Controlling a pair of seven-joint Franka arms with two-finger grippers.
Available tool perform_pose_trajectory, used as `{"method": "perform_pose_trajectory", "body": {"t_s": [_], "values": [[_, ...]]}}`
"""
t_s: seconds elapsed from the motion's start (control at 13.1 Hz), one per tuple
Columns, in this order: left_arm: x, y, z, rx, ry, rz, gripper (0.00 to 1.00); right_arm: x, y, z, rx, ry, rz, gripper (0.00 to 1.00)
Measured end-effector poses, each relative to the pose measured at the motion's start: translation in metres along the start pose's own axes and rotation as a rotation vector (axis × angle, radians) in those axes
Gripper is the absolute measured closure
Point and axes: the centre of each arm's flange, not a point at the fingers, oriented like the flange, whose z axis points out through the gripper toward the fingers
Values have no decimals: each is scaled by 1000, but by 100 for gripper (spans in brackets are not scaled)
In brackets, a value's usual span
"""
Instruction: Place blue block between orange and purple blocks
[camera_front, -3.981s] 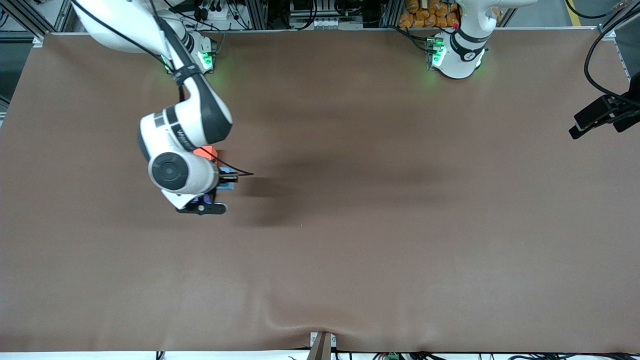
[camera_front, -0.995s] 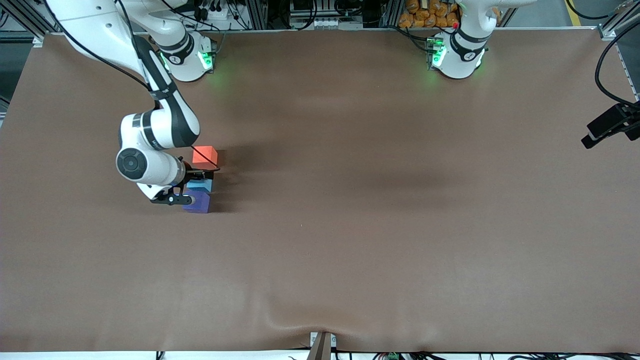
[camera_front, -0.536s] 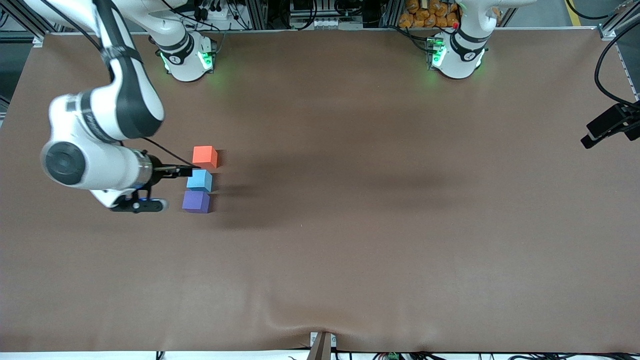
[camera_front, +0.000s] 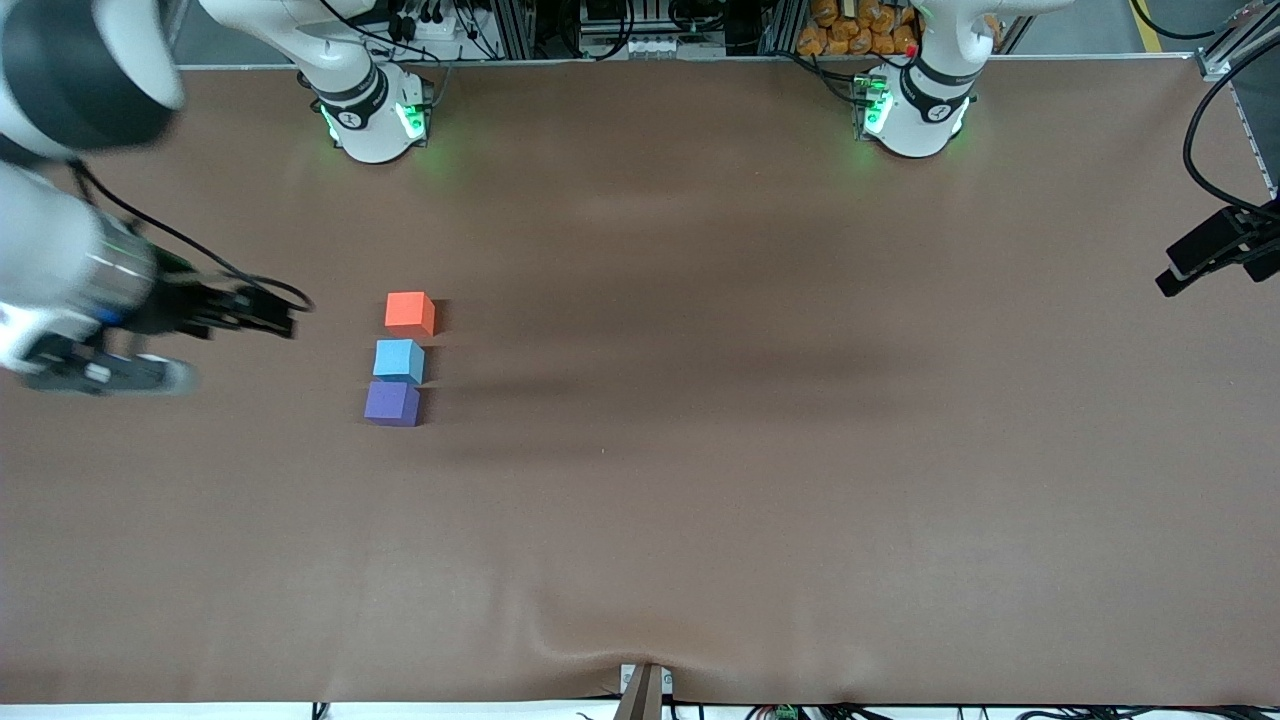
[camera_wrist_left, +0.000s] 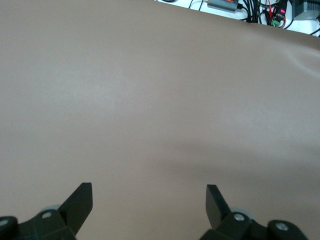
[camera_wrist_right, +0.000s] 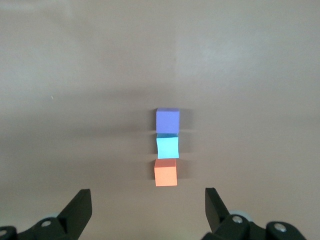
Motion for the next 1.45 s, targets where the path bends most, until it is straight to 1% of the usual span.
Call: {"method": "perform_pose_trajectory", "body": {"t_s": [0.08, 0.23, 0.38, 0.54, 0.61, 0.77, 0.92, 1.15, 1.45], "values": [[-1, 1, 1, 1, -11, 5, 0, -11, 8, -21, 5, 20, 5, 0], [-5, 5, 3, 5, -37, 15, 0, -39, 15, -51, 6, 21, 8, 0], [-11, 13, 6, 10, -75, 30, 0, -63, 17, -78, 10, 48, 4, 0], [-17, 22, 8, 14, -107, 48, 0, -83, 25, -93, 13, 65, 15, 0], [-19, 27, 8, 14, -112, 58, 0, -87, 30, -91, 7, 58, 23, 0], [-23, 33, 5, 13, -114, 70, 0, -89, 35, -78, -14, 37, 34, 0], [-27, 37, 2, 19, -116, 81, 0, -90, 38, -70, -20, 25, 41, 0], [-34, 52, 1, 52, -119, 118, 0, -89, 39, -70, -17, 42, 42, 0], [-31, 44, 0, 54, -117, 120, 0, -88, 40, -71, -16, 48, 44, 0]]}}
